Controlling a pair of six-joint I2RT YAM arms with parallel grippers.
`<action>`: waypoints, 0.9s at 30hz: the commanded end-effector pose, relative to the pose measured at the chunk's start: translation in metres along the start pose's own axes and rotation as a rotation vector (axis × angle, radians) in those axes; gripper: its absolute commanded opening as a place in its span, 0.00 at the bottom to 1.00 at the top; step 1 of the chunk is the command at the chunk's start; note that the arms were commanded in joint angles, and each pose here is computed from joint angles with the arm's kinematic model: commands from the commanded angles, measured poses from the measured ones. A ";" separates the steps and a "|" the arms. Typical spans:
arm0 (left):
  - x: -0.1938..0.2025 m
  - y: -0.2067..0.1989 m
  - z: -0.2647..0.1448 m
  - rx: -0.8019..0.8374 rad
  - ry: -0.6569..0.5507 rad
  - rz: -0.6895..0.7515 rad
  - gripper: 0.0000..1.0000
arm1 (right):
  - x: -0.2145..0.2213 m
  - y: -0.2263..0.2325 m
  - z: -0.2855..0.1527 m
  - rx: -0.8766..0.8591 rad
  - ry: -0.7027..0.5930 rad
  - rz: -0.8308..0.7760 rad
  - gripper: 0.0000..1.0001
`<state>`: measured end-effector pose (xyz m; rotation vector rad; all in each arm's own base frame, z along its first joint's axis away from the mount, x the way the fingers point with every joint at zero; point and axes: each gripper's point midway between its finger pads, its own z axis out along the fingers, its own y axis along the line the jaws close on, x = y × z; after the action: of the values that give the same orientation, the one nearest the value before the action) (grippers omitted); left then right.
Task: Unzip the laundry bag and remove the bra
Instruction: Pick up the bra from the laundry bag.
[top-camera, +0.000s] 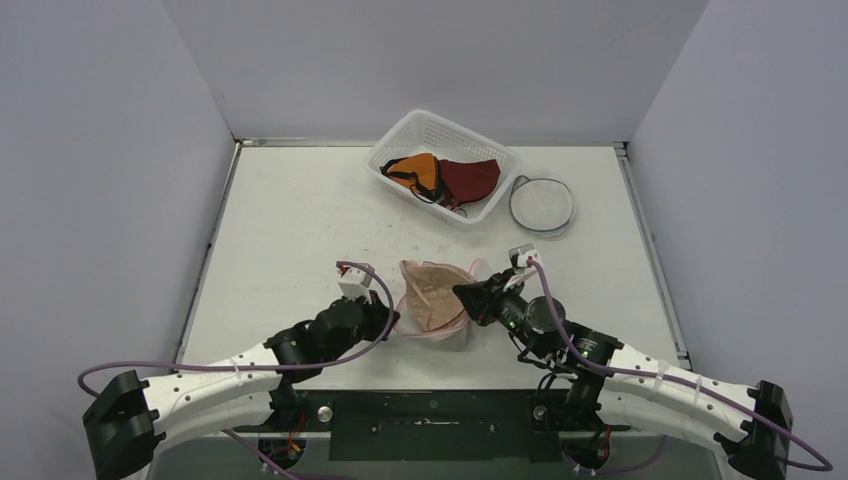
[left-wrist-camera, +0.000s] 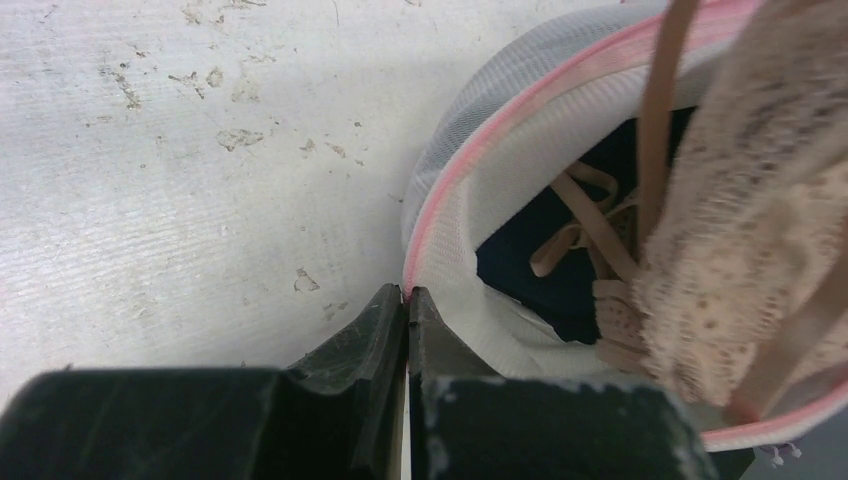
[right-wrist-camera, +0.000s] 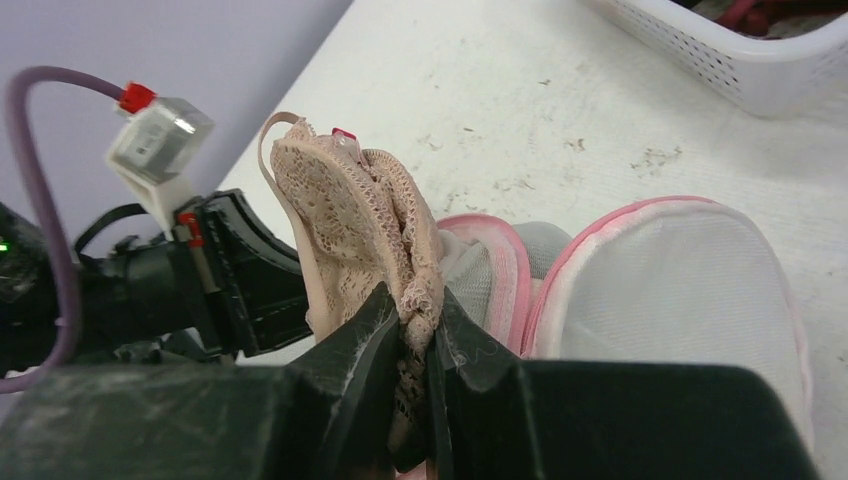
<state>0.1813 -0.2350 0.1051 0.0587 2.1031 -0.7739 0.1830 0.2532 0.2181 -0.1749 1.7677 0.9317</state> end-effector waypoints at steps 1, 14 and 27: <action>-0.024 -0.029 -0.003 0.084 -0.050 -0.037 0.00 | -0.008 -0.006 0.011 0.077 -0.041 -0.046 0.05; -0.016 -0.034 0.003 0.099 -0.012 -0.027 0.00 | -0.015 0.001 0.022 0.094 -0.093 0.003 0.05; -0.013 -0.027 0.002 0.080 -0.015 -0.023 0.00 | -0.065 0.021 0.006 0.041 -0.192 0.077 0.05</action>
<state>0.1782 -0.2466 0.1033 0.0944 2.1311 -0.8046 0.1971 0.2576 0.2329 -0.0835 1.7542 0.8629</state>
